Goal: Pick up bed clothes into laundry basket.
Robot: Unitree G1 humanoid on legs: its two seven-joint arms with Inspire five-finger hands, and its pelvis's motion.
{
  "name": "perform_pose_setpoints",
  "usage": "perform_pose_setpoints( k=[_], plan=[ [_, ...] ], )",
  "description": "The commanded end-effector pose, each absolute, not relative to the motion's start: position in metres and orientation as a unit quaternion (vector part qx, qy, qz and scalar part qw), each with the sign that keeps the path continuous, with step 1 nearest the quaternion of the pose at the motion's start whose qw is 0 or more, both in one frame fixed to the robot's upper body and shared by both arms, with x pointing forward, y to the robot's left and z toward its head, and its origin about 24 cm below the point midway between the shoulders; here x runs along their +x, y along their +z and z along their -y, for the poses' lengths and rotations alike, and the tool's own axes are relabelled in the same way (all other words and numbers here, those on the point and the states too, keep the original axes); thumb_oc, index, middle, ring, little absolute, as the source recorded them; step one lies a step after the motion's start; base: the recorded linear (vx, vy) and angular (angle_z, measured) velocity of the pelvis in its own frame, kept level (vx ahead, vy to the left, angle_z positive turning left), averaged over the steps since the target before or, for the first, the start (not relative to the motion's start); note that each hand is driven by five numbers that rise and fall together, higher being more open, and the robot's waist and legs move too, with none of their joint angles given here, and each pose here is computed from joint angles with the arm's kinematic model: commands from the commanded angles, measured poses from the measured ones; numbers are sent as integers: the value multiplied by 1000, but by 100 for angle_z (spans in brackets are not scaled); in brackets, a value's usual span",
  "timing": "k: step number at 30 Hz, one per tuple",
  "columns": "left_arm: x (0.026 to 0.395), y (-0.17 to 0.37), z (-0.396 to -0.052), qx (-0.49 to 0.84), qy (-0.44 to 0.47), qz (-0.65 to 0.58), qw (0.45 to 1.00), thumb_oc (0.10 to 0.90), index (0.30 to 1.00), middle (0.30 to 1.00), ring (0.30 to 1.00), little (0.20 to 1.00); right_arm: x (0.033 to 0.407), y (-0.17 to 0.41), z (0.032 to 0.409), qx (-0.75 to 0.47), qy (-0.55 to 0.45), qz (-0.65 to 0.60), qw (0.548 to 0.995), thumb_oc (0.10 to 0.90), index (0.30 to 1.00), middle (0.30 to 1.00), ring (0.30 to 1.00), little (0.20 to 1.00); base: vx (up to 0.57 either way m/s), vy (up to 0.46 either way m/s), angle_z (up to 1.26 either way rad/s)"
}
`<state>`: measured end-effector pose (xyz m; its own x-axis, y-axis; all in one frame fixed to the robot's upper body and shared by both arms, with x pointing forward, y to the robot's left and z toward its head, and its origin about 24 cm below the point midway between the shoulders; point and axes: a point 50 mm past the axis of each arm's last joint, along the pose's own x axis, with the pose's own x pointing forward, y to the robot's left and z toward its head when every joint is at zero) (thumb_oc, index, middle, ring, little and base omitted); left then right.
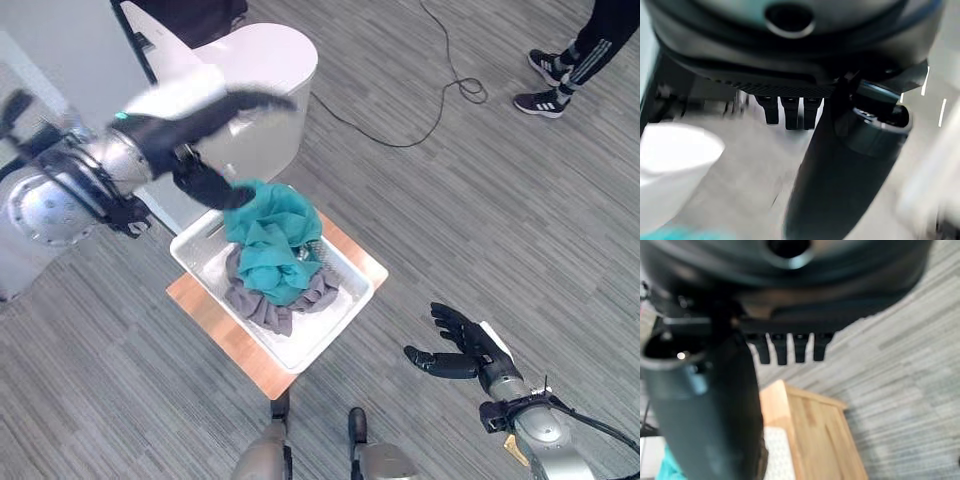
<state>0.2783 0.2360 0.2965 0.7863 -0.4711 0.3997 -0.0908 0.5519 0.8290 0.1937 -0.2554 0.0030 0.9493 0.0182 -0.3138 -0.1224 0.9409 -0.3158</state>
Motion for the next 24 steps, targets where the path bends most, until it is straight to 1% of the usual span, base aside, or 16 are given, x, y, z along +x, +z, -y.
perform_pose_setpoints(
  k=[1,4,6,8,11,12,15,18,21,24],
  plan=[
    [268,261,-285,248,11,316,916,800,900,900,900,900,200,44,268,-218,2,-58,974,800,900,900,900,900,-21,10,-7],
    [250,179,-288,127,66,239,960,800,900,900,900,900,213,58,265,-235,-22,-13,972,800,900,900,900,900,-12,23,-5],
    [242,132,-279,20,91,182,979,800,900,900,900,900,222,70,257,-233,-33,30,971,800,900,900,900,900,-10,33,-10],
    [233,88,-265,-27,108,115,987,800,900,900,900,900,230,76,240,-195,-22,70,978,800,900,900,900,900,-8,34,-9],
    [234,81,-258,-51,114,108,986,800,900,900,900,900,234,77,231,-186,-6,81,979,800,900,900,900,900,-2,8,-2],
    [236,74,-245,-83,105,103,986,800,900,900,900,900,237,80,215,-180,28,97,979,800,900,900,900,900,0,0,0],
    [240,70,-226,-98,68,95,988,800,900,900,900,900,239,84,196,-165,75,111,977,800,900,900,900,900,0,0,0],
    [244,73,-216,-104,43,102,988,800,900,900,900,900,239,86,185,-140,104,121,977,800,900,900,900,900,0,0,0],
    [248,75,-207,-119,35,111,986,800,900,900,900,900,240,89,177,-102,111,133,980,800,900,900,900,900,0,0,0],
    [249,78,-207,-127,43,122,983,800,900,900,900,900,240,88,175,-71,104,137,983,800,900,900,900,900,-13,4,-1]
  ],
)
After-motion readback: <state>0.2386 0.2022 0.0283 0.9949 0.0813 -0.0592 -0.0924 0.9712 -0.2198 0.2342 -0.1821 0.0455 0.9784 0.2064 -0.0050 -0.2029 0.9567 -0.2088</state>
